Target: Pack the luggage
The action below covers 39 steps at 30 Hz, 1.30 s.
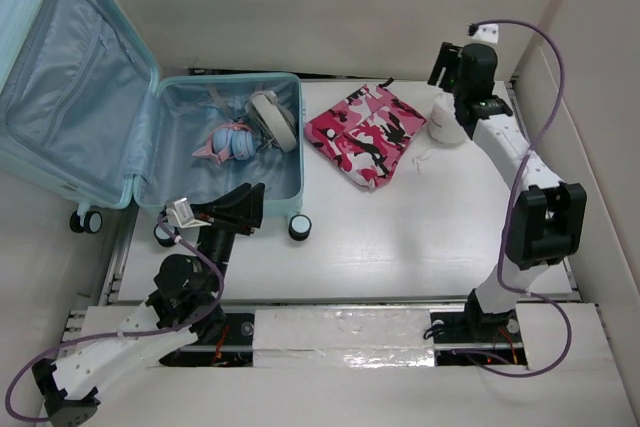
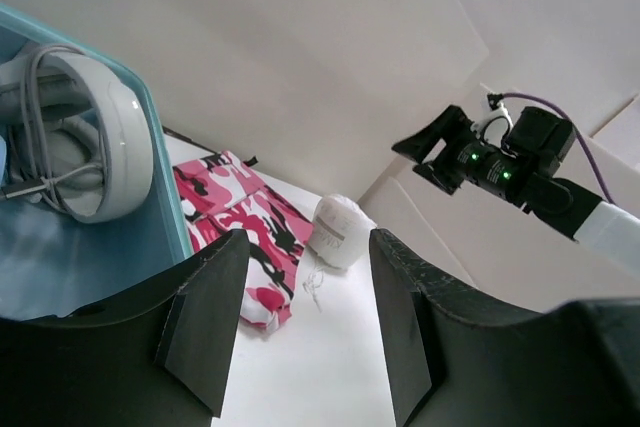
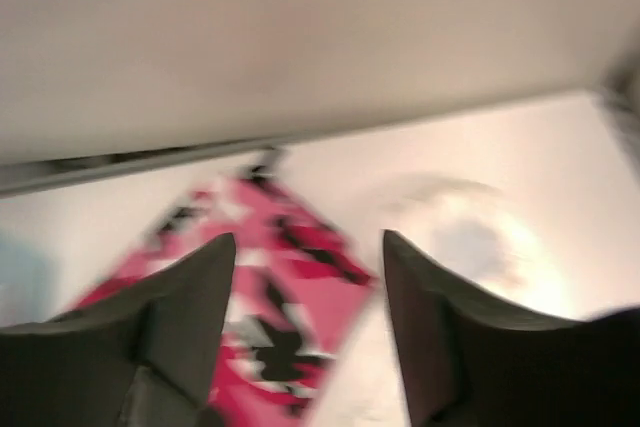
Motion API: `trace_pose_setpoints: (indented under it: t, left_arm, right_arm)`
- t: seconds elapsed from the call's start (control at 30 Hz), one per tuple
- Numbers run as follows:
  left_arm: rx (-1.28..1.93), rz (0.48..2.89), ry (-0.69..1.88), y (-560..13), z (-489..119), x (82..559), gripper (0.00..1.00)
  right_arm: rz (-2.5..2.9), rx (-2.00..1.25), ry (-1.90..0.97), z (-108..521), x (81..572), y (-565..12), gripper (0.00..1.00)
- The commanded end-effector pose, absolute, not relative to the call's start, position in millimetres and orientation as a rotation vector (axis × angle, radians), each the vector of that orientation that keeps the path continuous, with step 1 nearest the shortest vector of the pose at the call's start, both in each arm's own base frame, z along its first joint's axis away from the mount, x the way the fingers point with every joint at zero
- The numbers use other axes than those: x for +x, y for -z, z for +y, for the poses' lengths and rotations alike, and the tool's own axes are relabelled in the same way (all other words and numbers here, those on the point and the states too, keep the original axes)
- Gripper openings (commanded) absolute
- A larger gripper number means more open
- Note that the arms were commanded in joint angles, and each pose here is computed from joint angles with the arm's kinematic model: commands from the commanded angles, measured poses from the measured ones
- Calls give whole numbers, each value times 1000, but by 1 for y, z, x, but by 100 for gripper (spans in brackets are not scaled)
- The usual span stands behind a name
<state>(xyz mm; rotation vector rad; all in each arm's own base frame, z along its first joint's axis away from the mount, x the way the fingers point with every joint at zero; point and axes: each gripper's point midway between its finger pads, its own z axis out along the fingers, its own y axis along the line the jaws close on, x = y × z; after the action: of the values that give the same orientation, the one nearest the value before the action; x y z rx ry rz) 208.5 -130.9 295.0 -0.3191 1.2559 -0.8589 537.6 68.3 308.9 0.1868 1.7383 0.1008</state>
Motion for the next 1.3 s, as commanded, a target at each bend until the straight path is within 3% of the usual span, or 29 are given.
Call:
trace_pose_setpoints:
  t: [0.0, 0.07, 0.2, 0.23, 0.4, 0.47, 0.7, 0.9, 0.93, 1.03, 1.2, 1.27]
  left_arm:
    - [-297, 1235, 884, -304, -137, 207, 49]
    - [-292, 1239, 883, -304, -138, 208, 49]
    - [-294, 1236, 883, -303, -138, 208, 49]
    - [-290, 1241, 882, -301, -139, 208, 50]
    - [-277, 1258, 878, -299, -144, 210, 50]
    - [-275, 1259, 880, -299, -145, 210, 50]
    - [-274, 1260, 882, -298, -146, 211, 50]
    - [-271, 1260, 884, -298, -147, 211, 50]
    - [-272, 1260, 885, -298, -147, 211, 50]
    - [-271, 1260, 886, -298, -147, 211, 50]
    - [-270, 1260, 889, -298, -147, 210, 50]
    - [-268, 1259, 891, -298, -148, 210, 50]
  right_arm:
    - [1848, 275, 164, 11, 530, -276, 78]
    - [1918, 313, 249, -13, 536, -257, 90]
    - [2015, 244, 296, -17, 551, -232, 92]
    - [2041, 238, 316, -19, 551, -226, 85]
    - [2094, 105, 358, -1, 563, -204, 74]
    - [2146, 59, 366, 1, 567, -184, 65]
    - [2216, -33, 409, 6, 577, -168, 61]
    - [2258, -45, 461, 0, 574, -155, 30]
    - [2259, -38, 464, -1, 573, -155, 18]
    - [2236, -17, 454, -1, 570, -162, 0]
    - [2176, -15, 404, 18, 557, -190, 0]
    - [2074, -34, 332, 40, 550, -231, 0]
